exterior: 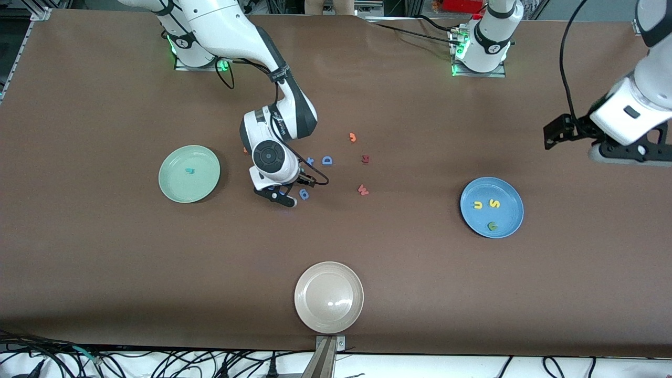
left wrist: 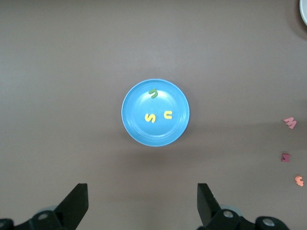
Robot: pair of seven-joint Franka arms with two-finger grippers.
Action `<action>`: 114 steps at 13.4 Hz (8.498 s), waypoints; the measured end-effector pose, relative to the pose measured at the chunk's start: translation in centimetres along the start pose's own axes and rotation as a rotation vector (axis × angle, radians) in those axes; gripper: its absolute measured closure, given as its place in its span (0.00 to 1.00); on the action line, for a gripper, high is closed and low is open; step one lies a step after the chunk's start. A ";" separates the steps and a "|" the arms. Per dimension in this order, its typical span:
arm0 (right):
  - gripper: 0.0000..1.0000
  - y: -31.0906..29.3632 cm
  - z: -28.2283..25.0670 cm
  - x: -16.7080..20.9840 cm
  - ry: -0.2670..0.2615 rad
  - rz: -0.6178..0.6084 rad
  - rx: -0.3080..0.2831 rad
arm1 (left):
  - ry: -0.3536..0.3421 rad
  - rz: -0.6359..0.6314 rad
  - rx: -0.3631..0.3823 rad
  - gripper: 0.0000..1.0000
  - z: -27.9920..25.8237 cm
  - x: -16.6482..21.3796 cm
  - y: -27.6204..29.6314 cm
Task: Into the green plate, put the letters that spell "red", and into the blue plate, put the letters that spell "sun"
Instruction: 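Grasp the teal letter with the right gripper, then carry the teal letter over the green plate with the right gripper, then release the teal letter into the green plate and lift the right gripper, then move the right gripper to the orange letter and grasp it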
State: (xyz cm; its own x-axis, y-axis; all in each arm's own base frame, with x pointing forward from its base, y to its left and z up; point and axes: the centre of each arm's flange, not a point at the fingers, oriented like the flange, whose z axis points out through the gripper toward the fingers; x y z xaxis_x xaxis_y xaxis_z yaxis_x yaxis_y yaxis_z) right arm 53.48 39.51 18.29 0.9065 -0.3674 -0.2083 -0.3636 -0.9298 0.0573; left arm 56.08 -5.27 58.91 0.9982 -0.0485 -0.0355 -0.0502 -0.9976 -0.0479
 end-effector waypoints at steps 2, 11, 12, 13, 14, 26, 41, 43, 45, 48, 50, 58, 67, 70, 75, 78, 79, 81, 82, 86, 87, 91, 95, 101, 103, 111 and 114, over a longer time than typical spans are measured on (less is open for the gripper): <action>0.05 -0.5 0.7 -0.8 -0.013 -0.010 -0.004 | 0.000 -0.005 -0.003 0.00 -0.1 -1.9 0.3; 0.30 -0.3 1.6 -0.9 -0.022 -0.008 -0.015 | -0.005 -0.013 -0.031 0.00 0.3 -2.5 0.2; 0.39 -0.4 1.5 -0.9 -0.022 -0.008 -0.013 | -0.005 -0.014 -0.032 0.00 0.3 -2.5 0.1; 0.39 -0.3 1.5 -0.9 -0.022 -0.008 -0.013 | -0.005 -0.015 -0.032 0.00 0.3 -2.5 0.1; 0.48 -0.4 1.4 -0.9 -0.022 -0.007 -0.012 | -0.005 -0.015 -0.032 0.00 0.3 -2.5 0.1; 0.71 3.6 -4.2 3.8 -0.041 0.014 -0.053 | -0.010 -0.037 -0.059 0.00 0.5 -2.5 -0.6; 0.71 26.2 -11.9 15.8 -0.161 -0.266 -0.115 | -0.011 -0.031 -0.058 0.00 0.6 -2.3 -0.3; 0.71 28.0 -8.8 15.0 -0.125 -0.272 -0.098 | -0.008 -0.028 -0.058 0.00 0.4 -2.3 -0.1; 0.71 28.2 -5.9 12.8 -0.068 -0.290 -0.098 | -0.008 -0.025 -0.058 0.00 0.4 -2.3 0.1; 0.71 27.6 -2.7 10.2 -0.045 -0.308 -0.089 | -0.009 -0.027 -0.058 0.00 0.5 -2.3 0.0; 0.71 27.2 -2.0 9.8 -0.038 -0.310 -0.078 | -0.009 -0.026 -0.058 0.00 0.5 -2.3 0.0; 0.46 27.1 -2.3 10.2 -0.010 -0.321 -0.076 | -0.009 -0.023 -0.058 0.00 0.5 -2.3 0.2; 0.01 27.8 -15.3 12.7 -0.110 -0.273 0.021 | -0.010 -0.023 -0.058 0.00 0.5 -2.3 0.2; 0.02 25.4 -16.4 11.3 -0.121 -0.233 0.018 | -0.010 -0.023 -0.058 0.00 0.5 -2.3 0.2; 0.02 17.0 -16.3 5.6 -0.087 -0.141 -0.031 | -0.010 -0.023 -0.058 0.00 0.5 -2.3 0.2; 0.02 14.6 -15.9 3.9 -0.058 -0.141 -0.046 | -0.010 -0.023 -0.058 0.00 0.5 -2.3 0.2; 0.01 14.6 -15.4 4.0 -0.055 -0.138 -0.051 | -0.010 -0.023 -0.058 0.00 0.5 -2.3 0.2; 0.02 15.1 -13.5 4.0 -0.044 -0.130 -0.065 | -0.010 -0.022 -0.058 0.00 0.5 -2.3 0.2; 0.02 15.2 -12.3 3.8 -0.040 -0.129 -0.073 | -0.010 -0.022 -0.058 0.00 0.5 -2.3 0.2; 0.04 15.3 -8.0 1.9 -0.038 -0.146 -0.106 | -0.010 -0.022 -0.058 0.00 0.5 -2.3 0.3; 0.04 15.5 -7.0 1.5 -0.025 -0.149 -0.110 | -0.010 -0.022 -0.058 0.00 0.5 -2.3 0.3; 0.04 17.1 -3.4 0.4 0.031 -0.148 -0.125 | -0.010 -0.022 -0.058 0.00 0.5 -2.3 0.3; 0.04 16.5 -0.4 -1.4 0.041 -0.137 -0.067 | -0.010 -0.022 -0.058 0.00 0.5 -2.3 0.3; 0.07 17.4 1.3 -2.2 0.017 -0.168 -0.083 | -0.010 -0.022 -0.058 0.00 0.5 -2.3 0.3; 0.08 18.0 1.8 -2.3 0.009 -0.172 -0.092 | -0.010 -0.022 -0.058 0.00 0.5 -2.3 0.3; 0.19 17.4 3.3 -2.8 0.020 -0.177 -0.073 | -0.010 -0.022 -0.058 0.00 0.5 -2.3 0.3; 0.28 17.4 3.2 -2.8 0.020 -0.183 -0.071 | -0.010 -0.022 -0.058 0.00 0.5 -2.3 0.3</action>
State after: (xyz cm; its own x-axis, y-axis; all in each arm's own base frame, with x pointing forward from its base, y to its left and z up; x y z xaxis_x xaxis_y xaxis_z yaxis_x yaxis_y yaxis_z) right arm 43.94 24.45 16.72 0.9604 -0.1921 -0.2019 -0.1772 -0.9801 0.0892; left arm 53.77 -5.39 58.48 0.9986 -0.0264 -0.0453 -0.0260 -0.9996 0.0090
